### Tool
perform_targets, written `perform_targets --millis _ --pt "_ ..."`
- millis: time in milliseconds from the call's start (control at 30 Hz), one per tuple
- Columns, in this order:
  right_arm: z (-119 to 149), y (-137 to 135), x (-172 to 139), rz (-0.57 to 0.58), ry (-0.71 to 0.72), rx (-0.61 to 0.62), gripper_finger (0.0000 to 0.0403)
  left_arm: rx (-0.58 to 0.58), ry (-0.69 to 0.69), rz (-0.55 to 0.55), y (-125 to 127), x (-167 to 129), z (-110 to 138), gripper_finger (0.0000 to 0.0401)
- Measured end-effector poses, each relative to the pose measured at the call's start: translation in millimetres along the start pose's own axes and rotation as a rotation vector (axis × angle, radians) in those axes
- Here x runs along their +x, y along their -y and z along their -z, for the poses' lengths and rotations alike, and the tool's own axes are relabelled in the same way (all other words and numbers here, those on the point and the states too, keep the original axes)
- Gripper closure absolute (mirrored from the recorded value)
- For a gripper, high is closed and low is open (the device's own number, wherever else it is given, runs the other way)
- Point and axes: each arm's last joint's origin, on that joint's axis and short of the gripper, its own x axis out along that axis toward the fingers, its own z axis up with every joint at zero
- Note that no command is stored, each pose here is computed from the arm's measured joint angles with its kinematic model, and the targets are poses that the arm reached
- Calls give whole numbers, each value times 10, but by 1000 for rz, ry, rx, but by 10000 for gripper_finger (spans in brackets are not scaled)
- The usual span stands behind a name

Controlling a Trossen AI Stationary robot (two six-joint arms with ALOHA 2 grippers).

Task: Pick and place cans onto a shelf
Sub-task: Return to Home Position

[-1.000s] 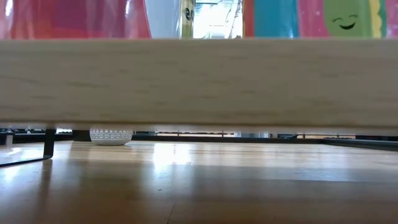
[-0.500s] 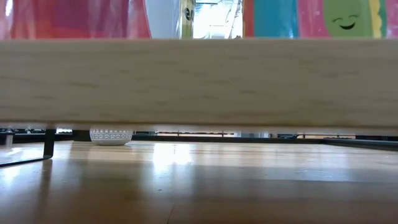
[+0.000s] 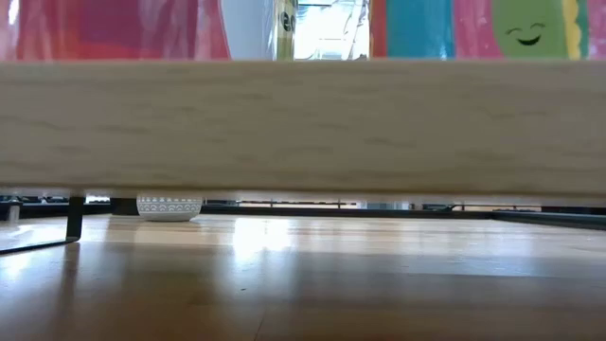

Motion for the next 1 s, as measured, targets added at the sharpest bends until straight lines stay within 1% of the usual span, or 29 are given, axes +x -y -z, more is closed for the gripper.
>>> perform_targets --millis 100,200,300,400,467,533,667,767,867,933,1000 --pt "-5 39 -17 -60 4 -25 374 -56 4 -3 -75 -17 107 342" --pt "-8 10 34 -109 23 -38 375 -70 65 21 -104 -46 234 342" --pt "62 -42 180 -113 37 -48 376 -66 165 54 -89 -31 403 342" --pt "259 -98 366 -152 75 -50 375 -77 273 81 -61 32 602 342" --pt "467 -125 510 -170 128 -19 374 -123 328 79 -51 74 723 342" --pt "740 -133 650 -207 202 27 374 -177 367 46 -55 121 824 342" --pt "1331 -96 850 -298 464 131 376 -229 367 -16 -60 256 1039 342" --pt "1748 -85 976 -358 660 189 375 -255 365 16 -41 345 1189 342" --pt "2123 -102 1102 -403 770 209 374 -243 389 39 -23 439 1329 342" --pt "2323 -111 1175 -413 793 221 374 -224 405 30 -16 489 1435 342" --pt "2467 -113 1229 -422 804 231 376 -216 429 28 -6 533 1542 342"
